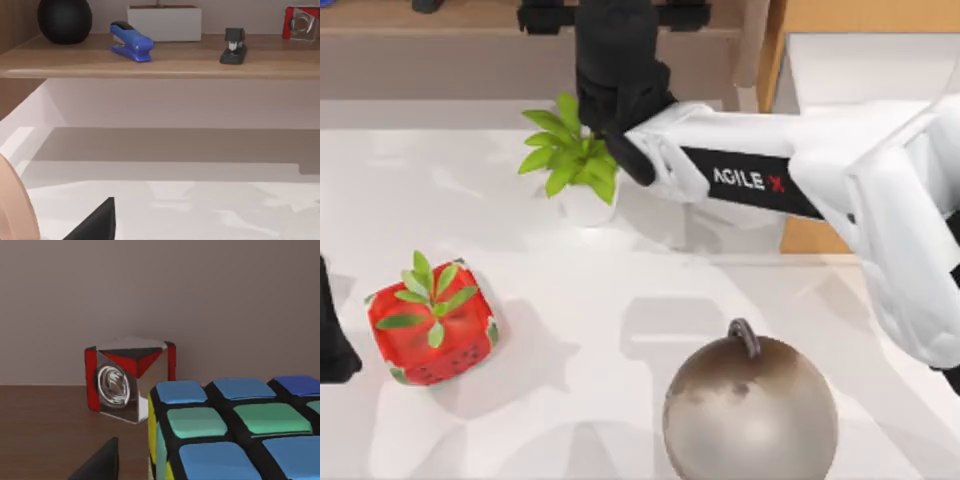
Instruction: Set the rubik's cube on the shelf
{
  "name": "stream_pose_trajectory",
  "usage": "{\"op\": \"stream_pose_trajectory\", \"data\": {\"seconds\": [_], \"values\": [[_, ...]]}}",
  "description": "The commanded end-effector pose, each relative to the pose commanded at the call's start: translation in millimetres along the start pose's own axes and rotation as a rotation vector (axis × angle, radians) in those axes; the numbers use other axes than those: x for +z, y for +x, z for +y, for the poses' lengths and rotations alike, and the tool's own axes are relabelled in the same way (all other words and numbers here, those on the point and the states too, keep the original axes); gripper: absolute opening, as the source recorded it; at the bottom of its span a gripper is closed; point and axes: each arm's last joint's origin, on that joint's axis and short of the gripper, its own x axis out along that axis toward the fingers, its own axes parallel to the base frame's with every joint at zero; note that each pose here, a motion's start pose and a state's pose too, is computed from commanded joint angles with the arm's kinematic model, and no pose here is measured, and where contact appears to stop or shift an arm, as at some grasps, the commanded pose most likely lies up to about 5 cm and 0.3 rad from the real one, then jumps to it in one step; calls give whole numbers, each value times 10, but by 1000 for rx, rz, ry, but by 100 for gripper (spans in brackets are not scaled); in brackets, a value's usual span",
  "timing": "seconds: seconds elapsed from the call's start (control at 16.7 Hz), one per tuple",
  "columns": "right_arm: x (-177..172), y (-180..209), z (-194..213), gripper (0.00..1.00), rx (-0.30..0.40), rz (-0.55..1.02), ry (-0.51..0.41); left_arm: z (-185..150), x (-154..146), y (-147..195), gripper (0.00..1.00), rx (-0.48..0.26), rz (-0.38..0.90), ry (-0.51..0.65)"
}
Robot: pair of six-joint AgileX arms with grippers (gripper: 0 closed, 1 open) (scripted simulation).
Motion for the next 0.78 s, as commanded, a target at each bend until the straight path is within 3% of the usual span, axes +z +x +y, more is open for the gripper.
{"op": "stream_pose_trajectory", "data": {"seconds": [0.42, 0.78], "values": [[325, -247, -349, 100, 43, -175, -104, 0, 0, 0, 100, 0, 0, 0], [608, -919, -942, 100, 49, -417, -350, 0, 0, 0, 100, 0, 0, 0]]}}
